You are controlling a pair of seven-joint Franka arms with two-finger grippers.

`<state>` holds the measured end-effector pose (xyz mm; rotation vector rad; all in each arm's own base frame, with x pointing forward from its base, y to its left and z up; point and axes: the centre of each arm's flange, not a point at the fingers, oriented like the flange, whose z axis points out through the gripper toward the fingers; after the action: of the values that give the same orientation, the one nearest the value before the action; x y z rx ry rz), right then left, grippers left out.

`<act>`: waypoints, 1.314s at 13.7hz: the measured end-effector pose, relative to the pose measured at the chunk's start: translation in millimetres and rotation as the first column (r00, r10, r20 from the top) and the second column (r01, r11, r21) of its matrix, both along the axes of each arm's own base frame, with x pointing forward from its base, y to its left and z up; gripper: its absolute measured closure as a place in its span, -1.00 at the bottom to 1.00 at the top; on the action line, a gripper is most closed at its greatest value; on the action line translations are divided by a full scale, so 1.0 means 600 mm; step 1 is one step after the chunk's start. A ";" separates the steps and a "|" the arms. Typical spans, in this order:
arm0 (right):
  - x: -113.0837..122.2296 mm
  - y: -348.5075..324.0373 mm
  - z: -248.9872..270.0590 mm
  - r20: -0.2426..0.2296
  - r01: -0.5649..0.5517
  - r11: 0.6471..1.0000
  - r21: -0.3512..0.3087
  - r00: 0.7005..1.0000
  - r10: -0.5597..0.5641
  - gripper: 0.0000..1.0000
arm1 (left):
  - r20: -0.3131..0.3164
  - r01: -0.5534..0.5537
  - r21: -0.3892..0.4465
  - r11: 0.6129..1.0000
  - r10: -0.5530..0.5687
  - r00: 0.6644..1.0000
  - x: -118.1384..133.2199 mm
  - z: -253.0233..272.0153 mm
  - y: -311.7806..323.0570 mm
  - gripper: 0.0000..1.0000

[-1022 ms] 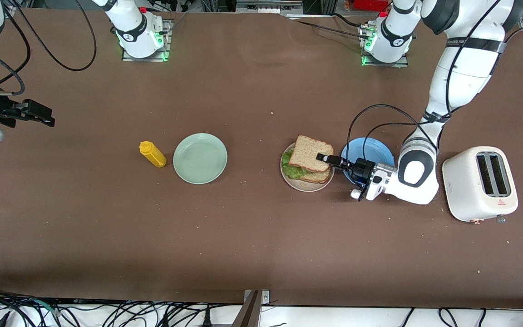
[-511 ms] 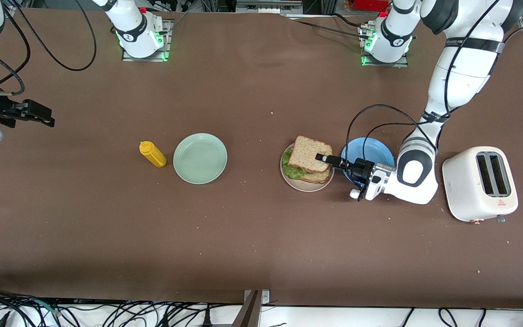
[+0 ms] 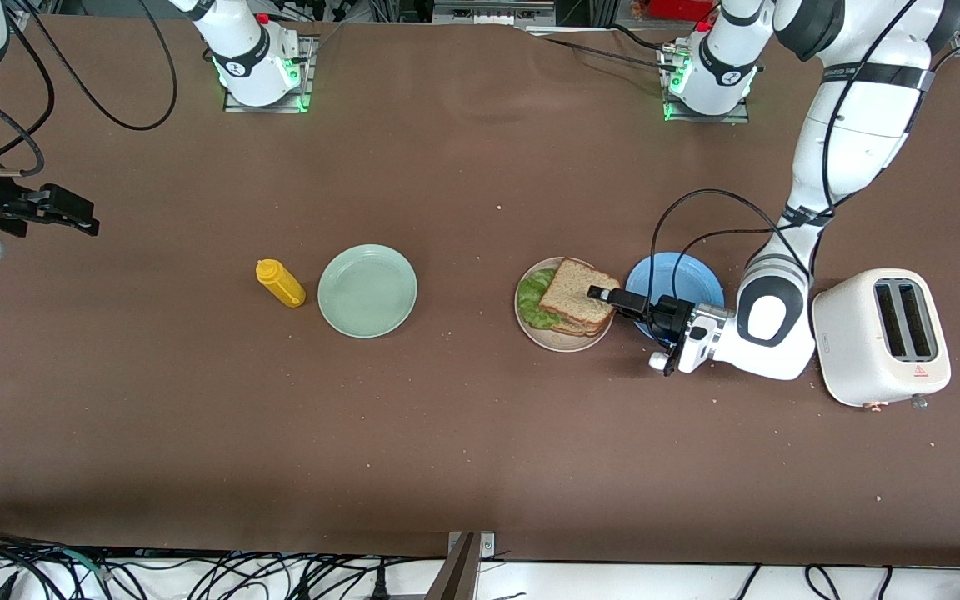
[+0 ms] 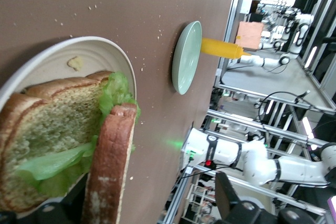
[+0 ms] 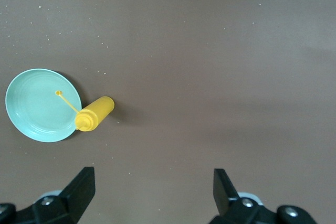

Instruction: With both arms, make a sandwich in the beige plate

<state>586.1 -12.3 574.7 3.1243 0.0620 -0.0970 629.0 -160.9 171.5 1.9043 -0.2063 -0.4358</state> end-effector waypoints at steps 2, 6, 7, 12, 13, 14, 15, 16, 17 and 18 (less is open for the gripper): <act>0.000 0.000 0.000 0.000 0.000 1.000 0.000 1.000 0.000 -1.00 | 0.058 0.051 0.060 0.997 -0.055 0.997 0.017 0.029 0.010 -1.00; 0.000 0.001 0.000 0.000 -0.001 1.000 0.000 1.000 0.001 -1.00 | 0.132 0.125 0.234 0.964 -0.158 0.978 0.051 0.097 0.034 -1.00; 0.000 0.001 0.000 0.000 -0.001 1.000 0.000 1.000 0.001 -1.00 | 0.151 0.136 0.282 0.950 -0.184 0.971 0.061 0.115 0.041 -1.00; 0.000 0.001 0.000 0.001 -0.001 1.000 0.000 1.000 0.001 -1.00 | 0.243 0.127 0.450 0.884 -0.257 0.935 0.096 0.214 0.091 -1.00; 0.000 0.001 0.000 0.001 -0.001 1.000 0.000 1.000 0.001 -1.00 | 0.256 0.118 0.477 0.871 -0.267 0.929 0.098 0.235 0.104 -1.00; 0.000 0.001 0.000 0.001 -0.001 1.000 0.000 1.000 0.001 -1.00 | 0.264 0.109 0.511 0.853 -0.276 0.924 0.098 0.256 0.117 -1.00; 0.000 0.001 0.000 0.001 -0.001 1.000 0.000 1.000 0.001 -1.00 | 0.269 0.102 0.551 0.828 -0.292 0.918 0.098 0.278 0.128 -1.00; 0.000 0.002 0.000 0.001 -0.002 1.000 0.000 1.000 0.002 -1.00 | 0.271 0.094 0.601 0.794 -0.313 0.910 0.097 0.302 0.138 -1.00; 0.000 0.002 0.000 0.001 -0.003 1.000 0.000 1.000 0.003 -1.00 | 0.274 0.080 0.648 0.757 -0.330 0.903 0.096 0.330 0.147 -1.00; 0.000 0.003 0.000 0.001 -0.003 1.000 0.000 1.000 0.003 -1.00 | 0.280 0.061 0.691 0.720 -0.344 0.896 0.093 0.361 0.156 -1.00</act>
<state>586.4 -10.5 574.8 3.1243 0.0670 -0.0957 685.0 -67.3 388.3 2.7039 -0.6050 -0.2839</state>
